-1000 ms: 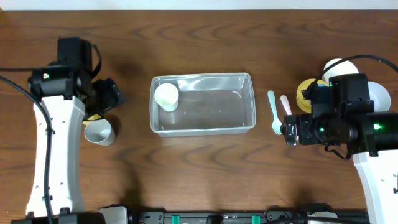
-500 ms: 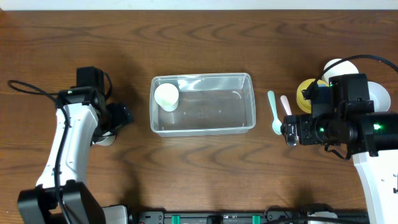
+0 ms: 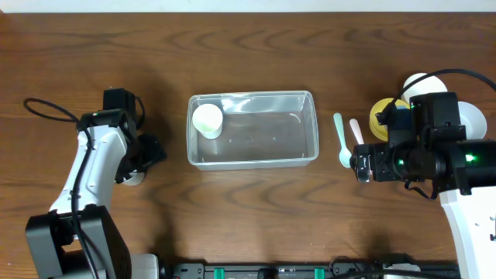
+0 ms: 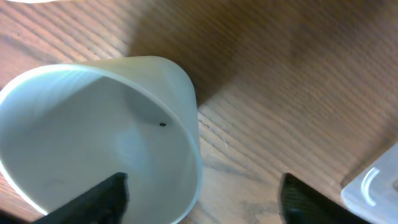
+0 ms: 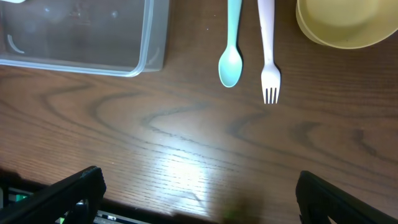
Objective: Pack container
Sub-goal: 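Move the left gripper back and grasp the grey-blue cup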
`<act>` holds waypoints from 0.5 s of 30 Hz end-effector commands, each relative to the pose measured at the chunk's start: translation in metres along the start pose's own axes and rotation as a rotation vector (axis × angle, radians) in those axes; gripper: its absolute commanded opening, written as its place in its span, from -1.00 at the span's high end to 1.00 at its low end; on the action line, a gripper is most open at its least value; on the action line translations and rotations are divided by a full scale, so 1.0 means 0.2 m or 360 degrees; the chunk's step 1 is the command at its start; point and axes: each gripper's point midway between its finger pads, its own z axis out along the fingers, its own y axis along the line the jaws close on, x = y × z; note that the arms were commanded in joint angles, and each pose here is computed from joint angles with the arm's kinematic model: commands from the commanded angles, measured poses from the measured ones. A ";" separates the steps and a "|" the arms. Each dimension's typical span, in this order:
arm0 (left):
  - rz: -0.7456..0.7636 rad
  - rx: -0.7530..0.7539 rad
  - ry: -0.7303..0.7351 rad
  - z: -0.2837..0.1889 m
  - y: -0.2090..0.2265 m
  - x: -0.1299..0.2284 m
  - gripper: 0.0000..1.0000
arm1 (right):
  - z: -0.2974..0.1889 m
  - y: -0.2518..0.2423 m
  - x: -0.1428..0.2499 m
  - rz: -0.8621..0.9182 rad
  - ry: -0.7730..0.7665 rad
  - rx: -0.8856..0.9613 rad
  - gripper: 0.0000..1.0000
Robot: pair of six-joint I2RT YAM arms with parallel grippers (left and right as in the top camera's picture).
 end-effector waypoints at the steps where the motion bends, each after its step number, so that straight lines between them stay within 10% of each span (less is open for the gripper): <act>1: 0.0004 -0.0010 0.0007 0.01 0.01 0.00 -0.26 | -0.02 -0.01 -0.02 0.0023 -0.0027 0.0008 -0.98; 15: 0.0005 -0.0013 0.0013 0.01 0.01 0.00 0.55 | -0.02 -0.01 -0.02 0.0022 -0.0027 0.0008 -0.98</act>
